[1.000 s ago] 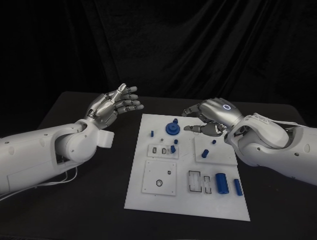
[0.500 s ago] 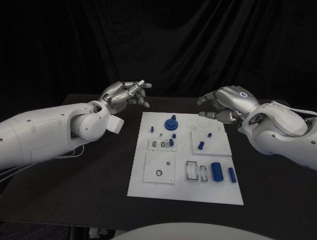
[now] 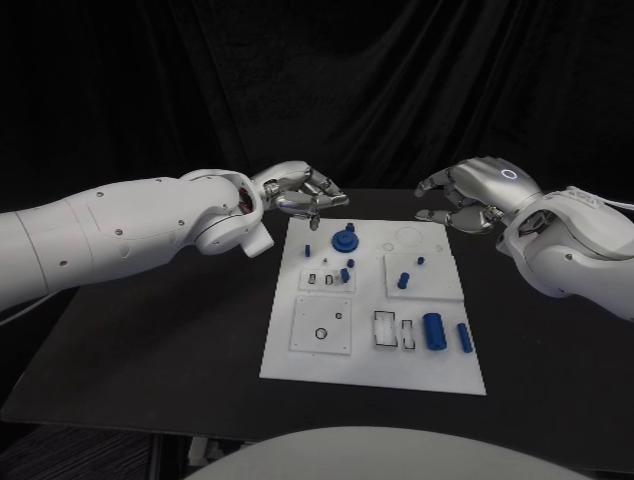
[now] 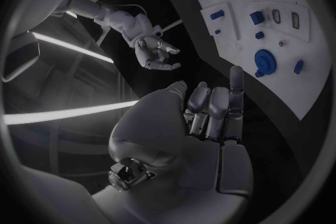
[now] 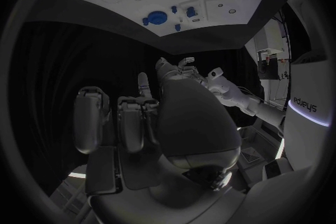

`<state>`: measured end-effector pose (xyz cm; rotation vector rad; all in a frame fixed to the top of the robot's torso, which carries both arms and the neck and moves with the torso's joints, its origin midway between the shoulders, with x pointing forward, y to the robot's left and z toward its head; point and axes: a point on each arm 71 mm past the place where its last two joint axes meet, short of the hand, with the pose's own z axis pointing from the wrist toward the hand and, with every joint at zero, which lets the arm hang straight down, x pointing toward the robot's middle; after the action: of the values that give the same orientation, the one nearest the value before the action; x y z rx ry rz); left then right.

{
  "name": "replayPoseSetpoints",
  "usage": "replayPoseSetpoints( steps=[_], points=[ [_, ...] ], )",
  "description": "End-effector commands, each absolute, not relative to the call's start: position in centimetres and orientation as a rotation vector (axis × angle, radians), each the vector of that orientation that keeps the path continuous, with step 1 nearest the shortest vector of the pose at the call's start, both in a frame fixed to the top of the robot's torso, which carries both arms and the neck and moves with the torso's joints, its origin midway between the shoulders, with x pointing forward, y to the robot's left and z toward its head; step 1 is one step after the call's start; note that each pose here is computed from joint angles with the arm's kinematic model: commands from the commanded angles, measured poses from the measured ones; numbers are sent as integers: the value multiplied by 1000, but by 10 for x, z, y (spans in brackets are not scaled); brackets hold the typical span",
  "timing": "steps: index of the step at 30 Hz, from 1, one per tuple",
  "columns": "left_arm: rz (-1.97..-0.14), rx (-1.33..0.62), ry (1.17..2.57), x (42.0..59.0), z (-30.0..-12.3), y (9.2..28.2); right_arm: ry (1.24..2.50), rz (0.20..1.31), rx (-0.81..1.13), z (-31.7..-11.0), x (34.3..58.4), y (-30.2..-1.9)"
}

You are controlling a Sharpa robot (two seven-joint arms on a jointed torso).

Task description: Assemble the parts on the task board

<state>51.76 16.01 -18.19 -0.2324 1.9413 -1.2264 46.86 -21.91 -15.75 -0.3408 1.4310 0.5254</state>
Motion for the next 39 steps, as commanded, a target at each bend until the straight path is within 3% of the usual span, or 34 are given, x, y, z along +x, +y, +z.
replayPoseSetpoints(
  steps=[1, 13, 26, 39],
  points=[
    [-993, -1, 1998, 516, -183, 149, 1457, 495, -331, -158, 471, -223],
    [-681, 36, 2229, 509, -195, 113, 1484, 460, -323, -160, 474, -231],
    [-403, 22, 2365, 514, -205, 104, 1503, 433, -316, -162, 477, -236],
    [-323, -3, 2376, 517, -207, 104, 1523, 418, -316, -164, 479, -237]
  ],
)
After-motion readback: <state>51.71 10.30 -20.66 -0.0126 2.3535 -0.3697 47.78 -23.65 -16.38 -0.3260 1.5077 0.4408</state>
